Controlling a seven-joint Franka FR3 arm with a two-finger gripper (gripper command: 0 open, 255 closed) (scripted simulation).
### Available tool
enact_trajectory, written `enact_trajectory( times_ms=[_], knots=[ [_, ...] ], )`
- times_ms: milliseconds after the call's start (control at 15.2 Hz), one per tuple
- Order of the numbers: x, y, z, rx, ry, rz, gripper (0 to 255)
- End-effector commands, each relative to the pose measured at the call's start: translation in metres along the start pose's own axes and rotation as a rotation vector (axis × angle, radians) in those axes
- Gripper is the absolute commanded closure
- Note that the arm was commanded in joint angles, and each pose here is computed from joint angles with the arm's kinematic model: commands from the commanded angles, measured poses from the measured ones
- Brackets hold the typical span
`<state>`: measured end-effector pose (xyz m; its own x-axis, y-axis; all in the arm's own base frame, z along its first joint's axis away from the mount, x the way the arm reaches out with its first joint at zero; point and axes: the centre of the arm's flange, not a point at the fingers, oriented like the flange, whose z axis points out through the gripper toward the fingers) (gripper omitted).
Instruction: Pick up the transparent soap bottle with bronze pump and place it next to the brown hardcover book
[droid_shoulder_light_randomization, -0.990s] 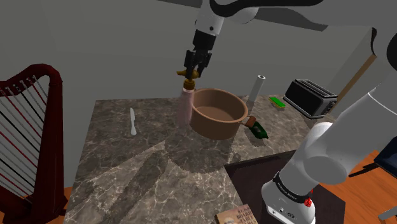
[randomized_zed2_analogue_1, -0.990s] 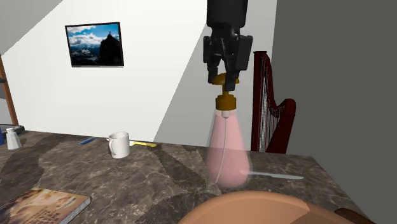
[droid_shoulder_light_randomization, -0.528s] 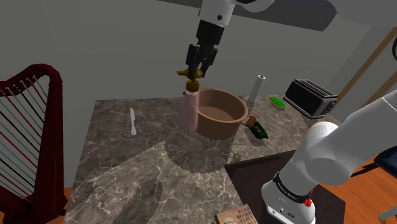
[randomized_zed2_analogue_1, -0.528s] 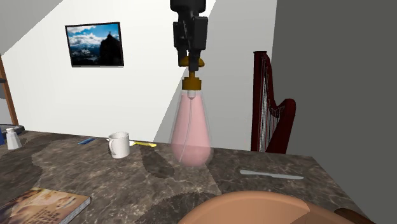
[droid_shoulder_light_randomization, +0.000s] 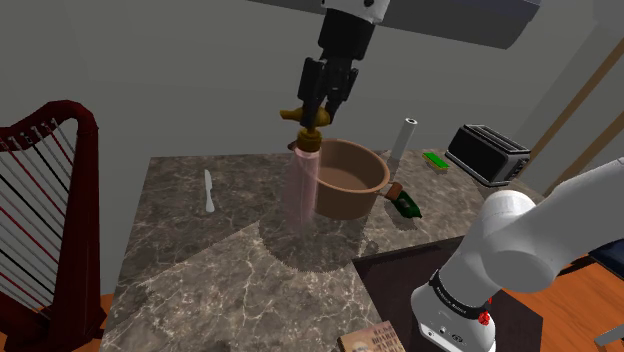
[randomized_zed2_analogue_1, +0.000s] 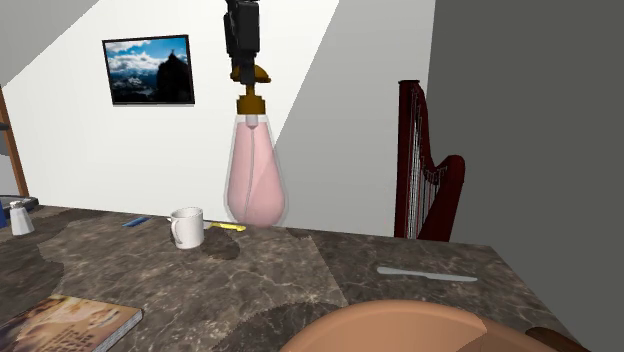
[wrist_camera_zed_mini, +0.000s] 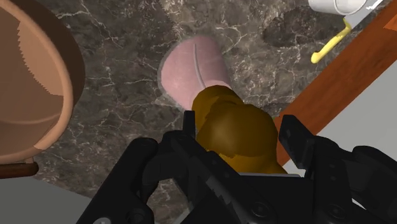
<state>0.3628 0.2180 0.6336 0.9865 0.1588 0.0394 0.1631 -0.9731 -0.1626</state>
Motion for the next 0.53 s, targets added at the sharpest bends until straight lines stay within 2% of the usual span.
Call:
enact_trajectory(
  times_ms=[0, 462],
  knots=[
    [-0.016, -0.018, -0.008, 0.0, 0.0, 0.001, 255],
    [-0.069, -0.089, -0.036, 0.0, 0.0, 0.001, 255]
  ],
)
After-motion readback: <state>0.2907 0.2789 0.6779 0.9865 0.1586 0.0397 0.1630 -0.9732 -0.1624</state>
